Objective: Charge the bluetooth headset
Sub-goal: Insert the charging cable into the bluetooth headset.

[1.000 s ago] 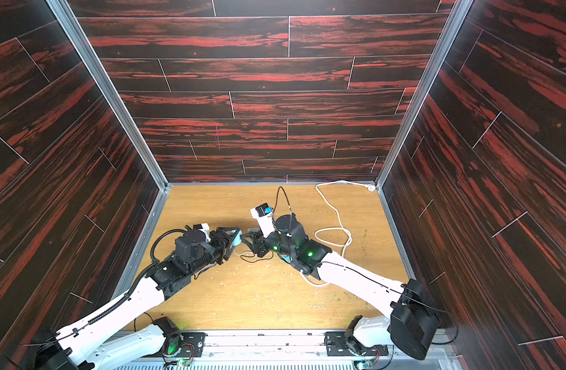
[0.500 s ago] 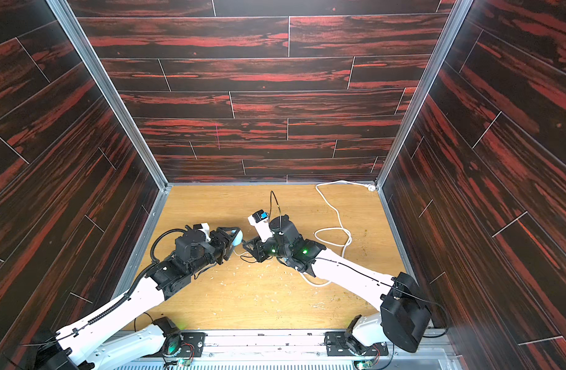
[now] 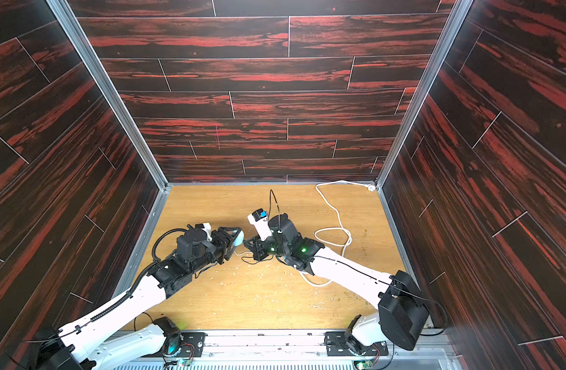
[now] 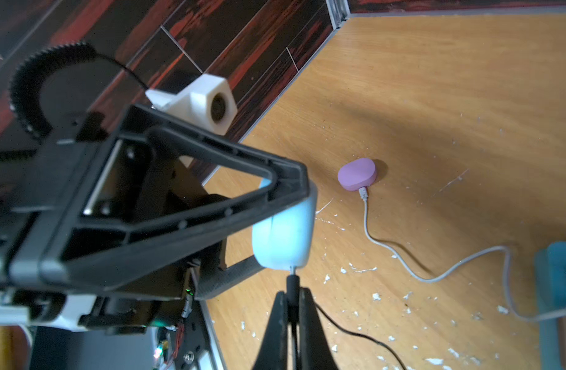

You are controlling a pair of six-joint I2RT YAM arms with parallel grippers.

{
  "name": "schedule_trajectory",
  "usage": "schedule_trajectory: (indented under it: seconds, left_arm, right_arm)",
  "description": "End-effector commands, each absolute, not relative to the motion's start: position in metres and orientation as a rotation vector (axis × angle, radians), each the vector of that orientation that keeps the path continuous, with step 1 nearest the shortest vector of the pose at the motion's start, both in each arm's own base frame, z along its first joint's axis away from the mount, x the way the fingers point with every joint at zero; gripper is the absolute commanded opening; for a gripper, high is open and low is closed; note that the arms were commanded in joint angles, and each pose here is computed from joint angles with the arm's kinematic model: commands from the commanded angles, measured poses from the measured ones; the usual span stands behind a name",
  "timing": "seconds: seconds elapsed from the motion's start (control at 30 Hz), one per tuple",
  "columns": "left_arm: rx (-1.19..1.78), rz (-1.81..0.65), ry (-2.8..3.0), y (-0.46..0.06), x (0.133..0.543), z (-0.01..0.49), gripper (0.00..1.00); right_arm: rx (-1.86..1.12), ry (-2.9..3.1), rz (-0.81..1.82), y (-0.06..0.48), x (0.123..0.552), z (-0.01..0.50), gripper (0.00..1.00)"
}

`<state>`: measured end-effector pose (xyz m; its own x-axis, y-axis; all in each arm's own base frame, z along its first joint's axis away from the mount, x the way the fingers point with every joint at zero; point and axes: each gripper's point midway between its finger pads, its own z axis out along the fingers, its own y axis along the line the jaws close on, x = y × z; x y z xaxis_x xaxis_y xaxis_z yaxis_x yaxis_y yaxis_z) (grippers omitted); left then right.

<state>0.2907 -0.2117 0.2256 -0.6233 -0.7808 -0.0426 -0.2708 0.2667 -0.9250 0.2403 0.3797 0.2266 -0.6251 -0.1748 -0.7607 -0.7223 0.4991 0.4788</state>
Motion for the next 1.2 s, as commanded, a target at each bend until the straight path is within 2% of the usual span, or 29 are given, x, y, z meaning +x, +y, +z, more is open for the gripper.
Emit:
schedule_trajectory:
  seconds: [0.0,0.33,0.63,1.17]
  left_arm:
    - [-0.911,-1.375,2.005,-0.214,0.294,0.246,0.00]
    - [-0.899,-1.513,1.945,-0.227,0.296,0.268,0.00]
    - [-0.851,-1.558,1.965,-0.242,0.292,0.277,0.00]
    - [-0.776,-1.536,2.021,-0.248,0.286,0.276,0.00]
  right_arm:
    - [-0.744,2.080,1.080,0.384,0.244,0.231,0.00]
    - [-0.676,1.952,1.057,0.391,0.247,0.233,0.00]
    - [-0.549,1.756,0.929,0.382,0.268,0.244,0.00]
    - [-0.608,1.763,0.966,0.401,0.269,0.262,0.00]
